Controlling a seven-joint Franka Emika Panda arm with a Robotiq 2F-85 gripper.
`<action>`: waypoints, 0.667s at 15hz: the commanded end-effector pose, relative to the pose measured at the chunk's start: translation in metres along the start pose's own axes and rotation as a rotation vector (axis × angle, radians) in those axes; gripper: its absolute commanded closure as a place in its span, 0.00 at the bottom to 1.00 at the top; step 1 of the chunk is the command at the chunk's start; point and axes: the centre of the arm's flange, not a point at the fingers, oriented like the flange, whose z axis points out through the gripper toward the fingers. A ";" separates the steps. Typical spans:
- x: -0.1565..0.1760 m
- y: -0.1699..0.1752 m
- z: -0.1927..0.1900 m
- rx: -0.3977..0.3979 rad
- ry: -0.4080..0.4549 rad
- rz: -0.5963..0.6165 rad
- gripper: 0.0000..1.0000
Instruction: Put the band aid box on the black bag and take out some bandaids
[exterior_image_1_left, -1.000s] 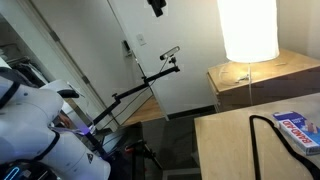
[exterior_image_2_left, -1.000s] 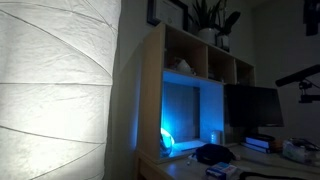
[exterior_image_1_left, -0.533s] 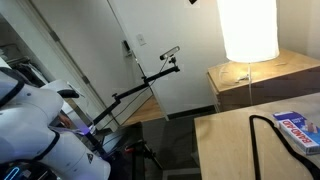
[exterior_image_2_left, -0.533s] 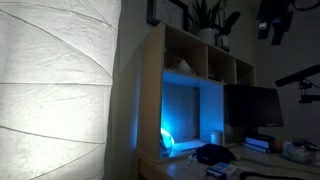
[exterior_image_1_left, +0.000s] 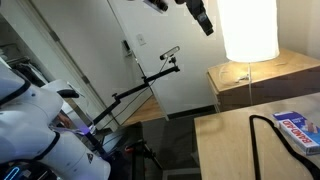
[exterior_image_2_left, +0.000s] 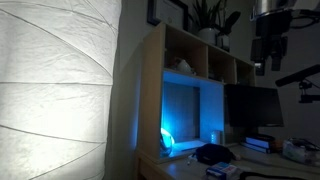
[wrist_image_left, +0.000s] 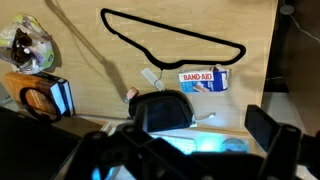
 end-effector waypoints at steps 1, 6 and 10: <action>0.000 0.000 -0.001 0.001 0.002 0.001 0.00; 0.003 0.001 -0.007 -0.014 0.022 0.044 0.00; 0.025 -0.011 0.036 -0.100 -0.107 0.168 0.00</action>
